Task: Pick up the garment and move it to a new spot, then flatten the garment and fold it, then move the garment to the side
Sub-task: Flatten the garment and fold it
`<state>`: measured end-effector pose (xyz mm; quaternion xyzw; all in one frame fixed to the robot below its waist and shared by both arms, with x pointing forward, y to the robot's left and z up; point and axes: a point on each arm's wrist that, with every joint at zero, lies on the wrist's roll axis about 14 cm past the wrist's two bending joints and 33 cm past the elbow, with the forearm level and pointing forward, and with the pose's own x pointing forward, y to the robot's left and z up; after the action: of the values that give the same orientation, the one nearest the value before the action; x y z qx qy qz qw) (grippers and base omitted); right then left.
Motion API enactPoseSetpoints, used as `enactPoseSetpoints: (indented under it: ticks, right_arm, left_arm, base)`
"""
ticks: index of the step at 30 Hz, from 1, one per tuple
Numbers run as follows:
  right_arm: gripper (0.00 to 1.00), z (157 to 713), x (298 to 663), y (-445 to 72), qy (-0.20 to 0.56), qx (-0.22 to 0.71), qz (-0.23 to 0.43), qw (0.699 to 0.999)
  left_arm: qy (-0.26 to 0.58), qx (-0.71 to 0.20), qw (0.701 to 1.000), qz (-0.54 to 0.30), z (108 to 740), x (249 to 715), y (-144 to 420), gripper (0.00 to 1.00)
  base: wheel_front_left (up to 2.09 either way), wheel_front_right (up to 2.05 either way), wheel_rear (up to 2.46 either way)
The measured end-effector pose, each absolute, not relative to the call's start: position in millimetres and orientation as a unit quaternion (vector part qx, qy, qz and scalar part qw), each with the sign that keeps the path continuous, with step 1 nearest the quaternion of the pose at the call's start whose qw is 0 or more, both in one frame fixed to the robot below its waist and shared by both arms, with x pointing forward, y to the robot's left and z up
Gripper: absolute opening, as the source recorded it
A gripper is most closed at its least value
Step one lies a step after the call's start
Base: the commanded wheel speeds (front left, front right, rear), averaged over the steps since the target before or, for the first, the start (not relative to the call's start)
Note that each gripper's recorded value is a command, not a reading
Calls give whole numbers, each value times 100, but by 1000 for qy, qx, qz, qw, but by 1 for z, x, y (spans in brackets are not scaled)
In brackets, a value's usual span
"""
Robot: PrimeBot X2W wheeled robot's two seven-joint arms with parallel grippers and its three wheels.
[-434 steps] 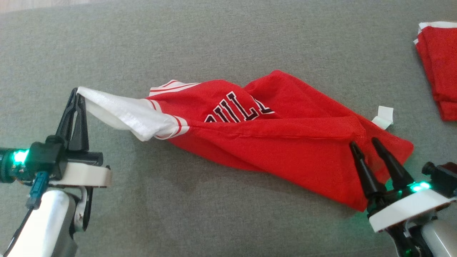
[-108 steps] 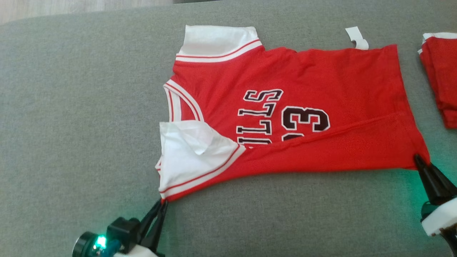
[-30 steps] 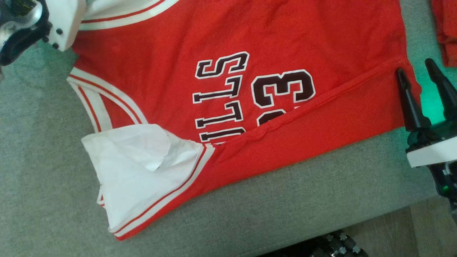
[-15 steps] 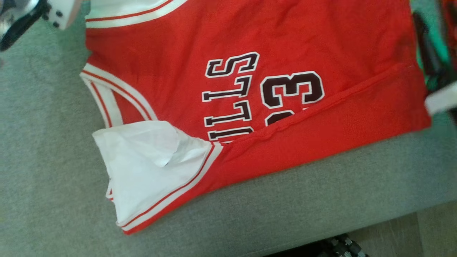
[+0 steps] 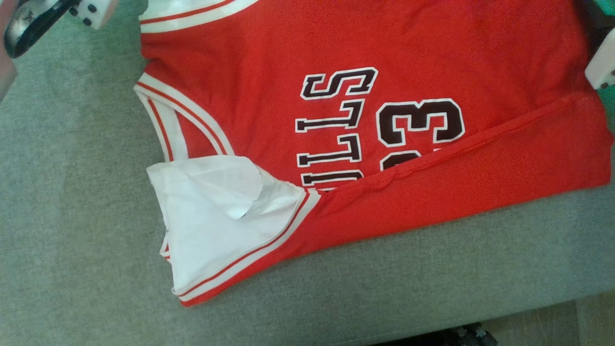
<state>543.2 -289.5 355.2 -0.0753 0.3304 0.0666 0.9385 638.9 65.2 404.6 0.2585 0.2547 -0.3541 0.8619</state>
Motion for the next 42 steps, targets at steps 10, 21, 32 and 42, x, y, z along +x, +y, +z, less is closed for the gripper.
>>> enactPoseSetpoints:
  ticks: [10,21,32,42]
  right_arm:
    - [50,354,554,-288,347,-101,78,929]
    - [0,353,562,-282,348,-114,94,926]
    - [0,429,616,-285,168,-68,64,981]
    - [0,427,609,-273,145,-31,69,987]
  left_arm:
    - [260,257,862,-350,401,636,73,0]
    - [252,250,868,-347,402,635,80,0]
    - [63,268,912,-303,493,675,84,0]
    - [82,227,921,-306,485,649,94,0]
  base:
    - [0,0,0]
    - [0,0,0]
    - [0,0,0]
    - [0,0,0]
